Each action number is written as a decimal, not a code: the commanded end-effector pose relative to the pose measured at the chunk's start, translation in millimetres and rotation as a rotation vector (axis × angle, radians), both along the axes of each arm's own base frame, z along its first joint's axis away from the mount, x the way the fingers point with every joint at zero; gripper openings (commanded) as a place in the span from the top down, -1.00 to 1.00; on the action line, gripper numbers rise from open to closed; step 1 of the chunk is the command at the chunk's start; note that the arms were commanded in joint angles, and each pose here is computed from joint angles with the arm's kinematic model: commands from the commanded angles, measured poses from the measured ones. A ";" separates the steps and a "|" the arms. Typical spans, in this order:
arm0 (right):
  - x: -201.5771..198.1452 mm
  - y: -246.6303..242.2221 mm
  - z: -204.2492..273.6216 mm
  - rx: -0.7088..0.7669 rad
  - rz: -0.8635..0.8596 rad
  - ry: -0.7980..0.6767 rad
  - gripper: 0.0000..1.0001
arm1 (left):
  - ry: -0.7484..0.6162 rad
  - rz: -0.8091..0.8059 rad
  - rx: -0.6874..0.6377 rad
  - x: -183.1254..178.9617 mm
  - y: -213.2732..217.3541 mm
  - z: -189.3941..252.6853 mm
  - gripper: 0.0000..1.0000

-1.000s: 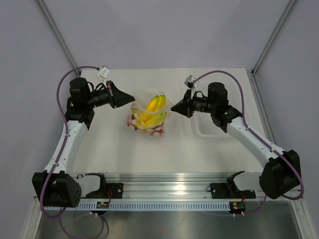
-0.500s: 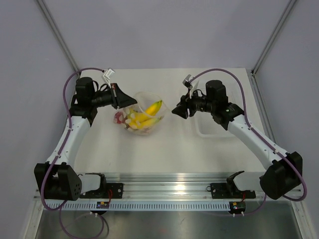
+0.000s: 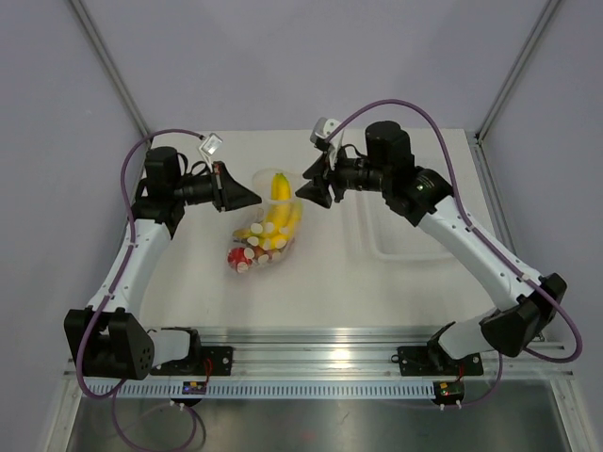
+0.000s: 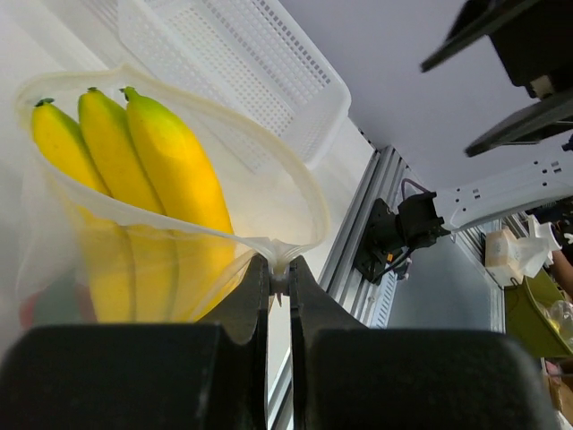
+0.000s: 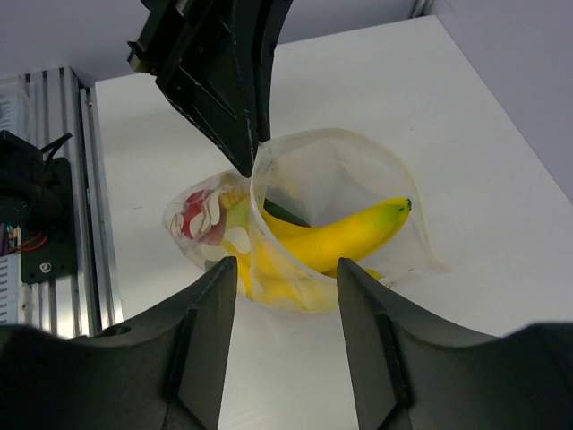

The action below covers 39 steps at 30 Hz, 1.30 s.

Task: Place the food in the zip-top bag and seal the zipper
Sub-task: Adjust the zipper food storage bag at the center of the board.

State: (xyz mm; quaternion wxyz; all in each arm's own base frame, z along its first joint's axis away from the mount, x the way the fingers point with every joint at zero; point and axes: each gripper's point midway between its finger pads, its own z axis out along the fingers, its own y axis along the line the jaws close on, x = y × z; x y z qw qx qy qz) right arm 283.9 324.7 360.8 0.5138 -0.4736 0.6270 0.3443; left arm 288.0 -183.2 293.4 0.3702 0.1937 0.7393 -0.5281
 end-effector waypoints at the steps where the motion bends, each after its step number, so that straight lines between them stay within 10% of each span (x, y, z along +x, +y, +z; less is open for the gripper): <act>1: 6.6 14.6 -9.8 -0.051 0.047 -0.010 -0.11 | -0.134 -0.108 -0.016 -14.5 -4.7 25.7 1.00; 14: 71.2 37.4 -54.5 -0.161 -0.137 0.169 0.17 | -0.147 -0.117 -0.022 -13.5 -5.4 31.3 1.00; 39: 5.8 81.2 -134.8 -0.053 0.023 0.481 0.47 | -0.156 -0.102 -0.045 -6.8 -11.3 36.5 1.00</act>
